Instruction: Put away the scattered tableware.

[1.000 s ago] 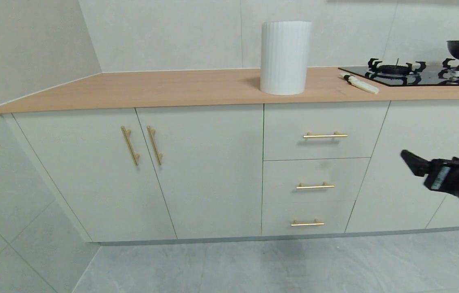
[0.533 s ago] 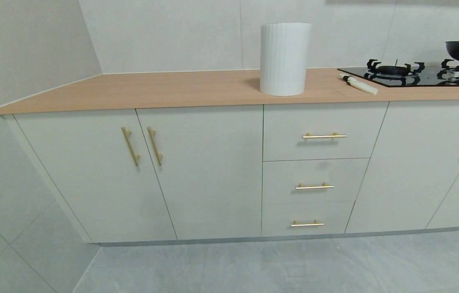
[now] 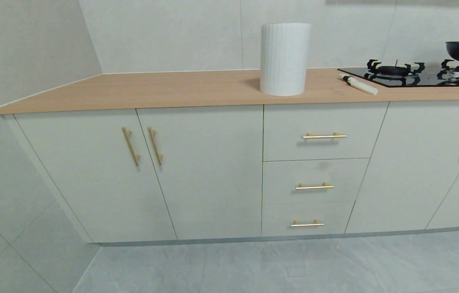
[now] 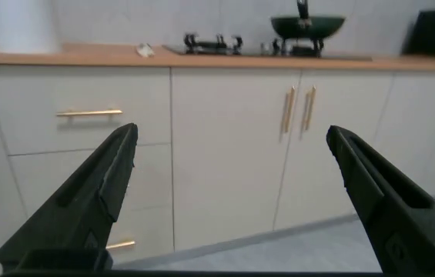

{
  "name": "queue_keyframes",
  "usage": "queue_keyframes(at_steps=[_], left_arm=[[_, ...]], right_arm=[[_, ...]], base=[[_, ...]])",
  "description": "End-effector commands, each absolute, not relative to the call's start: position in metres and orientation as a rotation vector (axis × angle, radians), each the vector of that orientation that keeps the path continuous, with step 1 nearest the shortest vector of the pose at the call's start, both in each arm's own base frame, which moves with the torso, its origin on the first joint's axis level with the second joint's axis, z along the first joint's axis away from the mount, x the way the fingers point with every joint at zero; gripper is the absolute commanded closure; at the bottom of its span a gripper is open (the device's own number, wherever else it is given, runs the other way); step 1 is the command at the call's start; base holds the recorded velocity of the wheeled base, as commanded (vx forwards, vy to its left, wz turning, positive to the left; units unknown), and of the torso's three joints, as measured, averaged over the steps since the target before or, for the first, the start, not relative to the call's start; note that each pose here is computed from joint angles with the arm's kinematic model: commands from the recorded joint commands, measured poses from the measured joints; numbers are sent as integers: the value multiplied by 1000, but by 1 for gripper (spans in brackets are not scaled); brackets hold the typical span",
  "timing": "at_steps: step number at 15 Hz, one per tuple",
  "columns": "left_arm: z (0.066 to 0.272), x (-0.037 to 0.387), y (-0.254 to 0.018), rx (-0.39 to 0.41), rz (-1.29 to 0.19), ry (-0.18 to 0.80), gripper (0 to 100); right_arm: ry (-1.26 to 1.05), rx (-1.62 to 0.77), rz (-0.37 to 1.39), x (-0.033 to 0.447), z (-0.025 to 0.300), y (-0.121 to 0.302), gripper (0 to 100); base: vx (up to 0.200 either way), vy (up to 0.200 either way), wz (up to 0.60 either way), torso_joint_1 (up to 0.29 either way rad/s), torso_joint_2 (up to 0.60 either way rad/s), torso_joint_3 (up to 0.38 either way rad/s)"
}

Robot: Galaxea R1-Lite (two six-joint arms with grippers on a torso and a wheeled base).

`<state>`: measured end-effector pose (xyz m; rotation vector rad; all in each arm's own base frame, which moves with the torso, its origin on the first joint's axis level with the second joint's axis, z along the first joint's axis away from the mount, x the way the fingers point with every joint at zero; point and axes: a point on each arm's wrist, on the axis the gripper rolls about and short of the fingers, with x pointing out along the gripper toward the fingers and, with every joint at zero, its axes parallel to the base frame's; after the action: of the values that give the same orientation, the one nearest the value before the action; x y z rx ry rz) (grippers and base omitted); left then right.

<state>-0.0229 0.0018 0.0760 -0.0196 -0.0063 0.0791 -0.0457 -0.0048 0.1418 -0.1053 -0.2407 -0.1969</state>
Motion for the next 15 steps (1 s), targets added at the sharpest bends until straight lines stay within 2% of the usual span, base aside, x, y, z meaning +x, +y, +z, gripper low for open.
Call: queue_keyframes(at_steps=[1, 2, 5, 15], left_arm=[[76, -23, 2, -20, 80, -5, 0], [76, -23, 2, -20, 80, -5, 0], [76, -23, 2, -20, 80, -5, 0], [76, -23, 2, -20, 78, -5, 0]], right_arm=[[-128, -73, -94, -29, 101, -2, 0], [-86, -41, -57, -24, 87, -2, 0], [-3, -17, 5, -23, 76, 0, 0], [-2, -15, 23, -23, 76, 0, 0]], base=[[0, 0, 0, 0, 0, 0], [0, 0, 0, 0, 0, 0], [0, 0, 0, 0, 0, 0], [0, 0, 0, 0, 0, 0]])
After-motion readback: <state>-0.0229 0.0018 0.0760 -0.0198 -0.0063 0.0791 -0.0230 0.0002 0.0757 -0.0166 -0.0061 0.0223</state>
